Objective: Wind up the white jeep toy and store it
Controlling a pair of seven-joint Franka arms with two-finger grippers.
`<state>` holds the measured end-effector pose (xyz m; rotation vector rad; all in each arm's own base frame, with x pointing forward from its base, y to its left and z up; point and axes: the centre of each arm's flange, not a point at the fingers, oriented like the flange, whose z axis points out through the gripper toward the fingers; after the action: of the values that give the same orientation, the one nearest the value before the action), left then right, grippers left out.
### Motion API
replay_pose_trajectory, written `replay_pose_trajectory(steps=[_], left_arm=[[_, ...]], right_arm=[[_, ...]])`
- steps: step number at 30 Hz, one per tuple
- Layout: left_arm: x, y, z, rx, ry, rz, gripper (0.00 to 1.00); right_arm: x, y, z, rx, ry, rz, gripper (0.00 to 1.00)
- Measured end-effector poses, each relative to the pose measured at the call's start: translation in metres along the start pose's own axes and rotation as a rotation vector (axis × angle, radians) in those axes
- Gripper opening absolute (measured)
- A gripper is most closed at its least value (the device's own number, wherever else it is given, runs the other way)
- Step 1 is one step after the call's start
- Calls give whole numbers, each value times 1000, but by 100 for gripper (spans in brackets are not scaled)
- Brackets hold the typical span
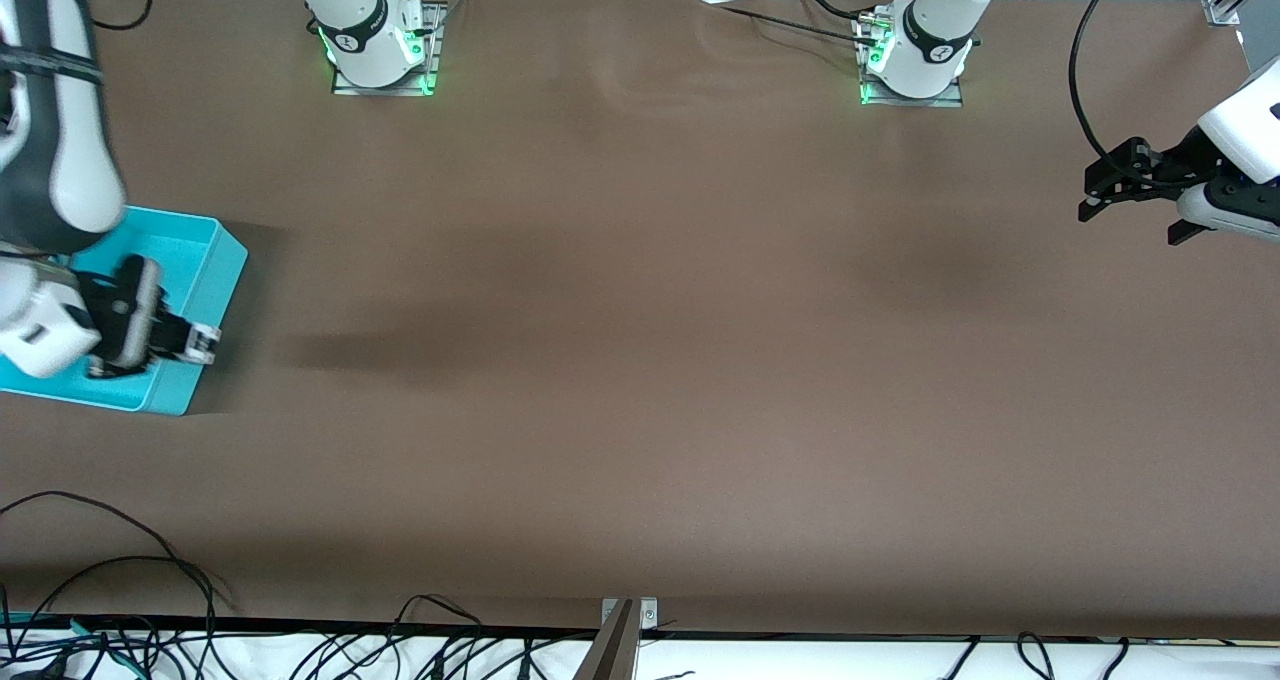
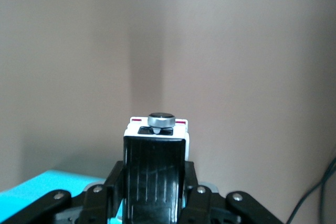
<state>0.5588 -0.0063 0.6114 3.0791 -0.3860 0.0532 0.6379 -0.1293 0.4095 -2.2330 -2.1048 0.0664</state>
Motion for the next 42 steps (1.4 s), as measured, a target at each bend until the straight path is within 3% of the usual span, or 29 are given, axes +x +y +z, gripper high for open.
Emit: replay_pose_trajectory(steps=[6, 11, 16, 23, 33, 42], left_arm=[[0, 0, 0, 0, 0, 0, 100], [1, 2, -3, 2, 7, 5, 100], [2, 2, -12, 6, 24, 4, 100], [1, -2, -13, 6, 22, -3, 100], [17, -5, 22, -10, -39, -1, 100], [6, -36, -3, -12, -48, -53, 100]], right_arm=[[-71, -23, 3, 38, 23, 40, 48], [-130, -49, 33, 64, 82, 41, 48], [-165, -63, 67, 59, 92, 42, 48], [-178, -69, 118, 67, 118, 56, 48], [-180, -74, 171, 38, 153, 50, 48], [-185, -73, 193, 9, 177, 46, 48]])
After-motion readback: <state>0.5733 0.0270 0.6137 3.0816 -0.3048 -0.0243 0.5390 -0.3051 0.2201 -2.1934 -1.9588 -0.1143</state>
